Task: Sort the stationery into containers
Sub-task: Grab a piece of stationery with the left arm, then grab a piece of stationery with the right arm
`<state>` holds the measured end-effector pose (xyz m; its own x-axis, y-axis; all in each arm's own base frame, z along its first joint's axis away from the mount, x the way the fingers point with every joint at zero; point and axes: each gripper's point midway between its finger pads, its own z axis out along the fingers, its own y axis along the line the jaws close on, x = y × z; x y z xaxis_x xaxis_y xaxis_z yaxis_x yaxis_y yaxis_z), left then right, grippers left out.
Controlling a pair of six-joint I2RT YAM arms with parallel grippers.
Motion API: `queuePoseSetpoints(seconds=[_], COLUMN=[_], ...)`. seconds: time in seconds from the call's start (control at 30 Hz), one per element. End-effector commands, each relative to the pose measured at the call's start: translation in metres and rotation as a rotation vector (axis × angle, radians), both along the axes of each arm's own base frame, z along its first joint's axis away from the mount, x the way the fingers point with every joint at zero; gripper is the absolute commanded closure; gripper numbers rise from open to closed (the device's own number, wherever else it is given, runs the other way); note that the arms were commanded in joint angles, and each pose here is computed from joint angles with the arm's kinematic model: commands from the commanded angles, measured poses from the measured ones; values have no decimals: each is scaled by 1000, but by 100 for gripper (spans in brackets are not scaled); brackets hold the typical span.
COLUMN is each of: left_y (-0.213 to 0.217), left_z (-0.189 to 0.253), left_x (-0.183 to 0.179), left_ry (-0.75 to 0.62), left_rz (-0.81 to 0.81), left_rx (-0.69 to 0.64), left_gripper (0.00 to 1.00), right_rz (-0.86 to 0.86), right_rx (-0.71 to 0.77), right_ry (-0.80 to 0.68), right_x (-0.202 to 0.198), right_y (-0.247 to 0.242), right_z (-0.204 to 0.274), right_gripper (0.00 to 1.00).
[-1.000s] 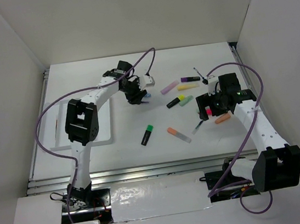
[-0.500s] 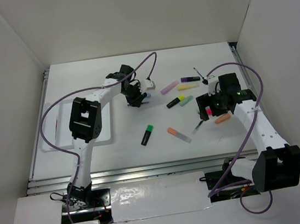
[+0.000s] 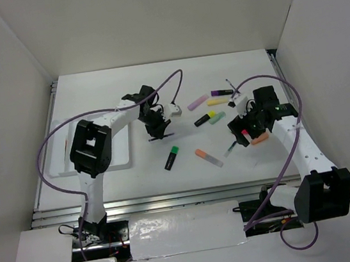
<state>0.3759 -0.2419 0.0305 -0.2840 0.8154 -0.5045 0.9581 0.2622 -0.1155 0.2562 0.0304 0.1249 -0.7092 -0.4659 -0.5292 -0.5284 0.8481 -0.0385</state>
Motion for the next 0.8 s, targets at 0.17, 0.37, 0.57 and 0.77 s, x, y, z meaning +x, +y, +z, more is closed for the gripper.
queuePoseSetpoints(seconds=[0.17, 0.37, 0.57, 0.77], left_y=[-19, 3, 37, 72], left_z=[143, 231, 281, 298], left_x=[-24, -23, -33, -42], left_ry=[46, 32, -9, -44], left_rz=[127, 268, 345, 426], left_rx=[-305, -507, -607, -654], left_gripper=[100, 100, 100, 100], right_rz=[547, 796, 1044, 1160], right_rx=[-159, -203, -281, -364], right_ry=[-131, -31, 0, 46], right_x=[16, 5, -1, 0], right_y=[14, 19, 20, 25], right_z=[11, -9, -40, -73], right_gripper=[22, 30, 37, 40])
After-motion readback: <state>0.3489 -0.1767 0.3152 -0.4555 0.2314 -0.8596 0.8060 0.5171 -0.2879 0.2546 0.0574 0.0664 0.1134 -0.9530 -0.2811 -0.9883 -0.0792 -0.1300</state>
